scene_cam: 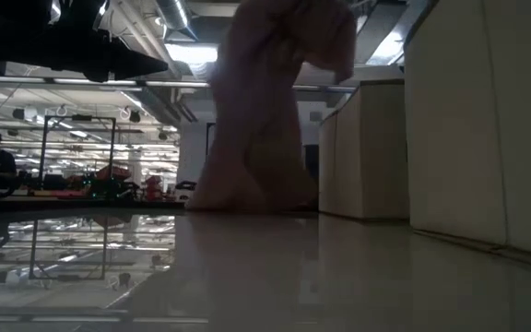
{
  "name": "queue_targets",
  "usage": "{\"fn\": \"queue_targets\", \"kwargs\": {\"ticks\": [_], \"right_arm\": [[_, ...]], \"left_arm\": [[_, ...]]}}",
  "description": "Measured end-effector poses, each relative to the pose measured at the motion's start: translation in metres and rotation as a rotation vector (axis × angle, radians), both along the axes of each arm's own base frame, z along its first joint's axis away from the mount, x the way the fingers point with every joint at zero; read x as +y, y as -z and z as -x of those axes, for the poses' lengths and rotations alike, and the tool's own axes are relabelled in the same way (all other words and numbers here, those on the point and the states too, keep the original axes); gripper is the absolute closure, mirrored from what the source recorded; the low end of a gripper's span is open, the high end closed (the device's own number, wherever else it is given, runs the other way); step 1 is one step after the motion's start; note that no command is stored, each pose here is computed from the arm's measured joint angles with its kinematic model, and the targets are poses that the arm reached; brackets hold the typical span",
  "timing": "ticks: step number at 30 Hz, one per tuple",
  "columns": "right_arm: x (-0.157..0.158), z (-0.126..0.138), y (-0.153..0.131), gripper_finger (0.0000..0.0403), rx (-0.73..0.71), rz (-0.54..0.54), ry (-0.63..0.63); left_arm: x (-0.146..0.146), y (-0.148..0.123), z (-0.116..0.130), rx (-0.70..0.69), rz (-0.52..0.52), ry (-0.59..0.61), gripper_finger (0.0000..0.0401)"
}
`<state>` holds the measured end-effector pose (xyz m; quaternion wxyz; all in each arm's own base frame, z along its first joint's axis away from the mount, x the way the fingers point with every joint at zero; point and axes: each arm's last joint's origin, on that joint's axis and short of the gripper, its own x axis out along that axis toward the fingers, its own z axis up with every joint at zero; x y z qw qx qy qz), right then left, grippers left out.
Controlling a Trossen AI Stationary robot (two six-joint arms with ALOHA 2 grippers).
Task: Sort clothes
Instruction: Put the pink polo shirt into the top laundry organizer
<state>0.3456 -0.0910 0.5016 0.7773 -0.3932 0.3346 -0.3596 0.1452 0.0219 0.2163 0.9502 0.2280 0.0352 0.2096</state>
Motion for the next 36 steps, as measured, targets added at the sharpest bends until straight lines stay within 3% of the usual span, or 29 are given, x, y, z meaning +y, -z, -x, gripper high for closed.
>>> {"fn": "queue_targets", "kwargs": {"ticks": [20,36], "right_arm": [[0.027,0.154,-0.126,0.0382,-0.375,0.376,0.208],[0.035,0.194,-0.16,0.0376,-0.338,0.645,0.369]], "left_arm": [[0.0,0.0,0.0,0.0,0.0,-0.001,0.0396],[0.0,0.0,0.0,0.009,-0.022,-0.001,0.0396]]}}
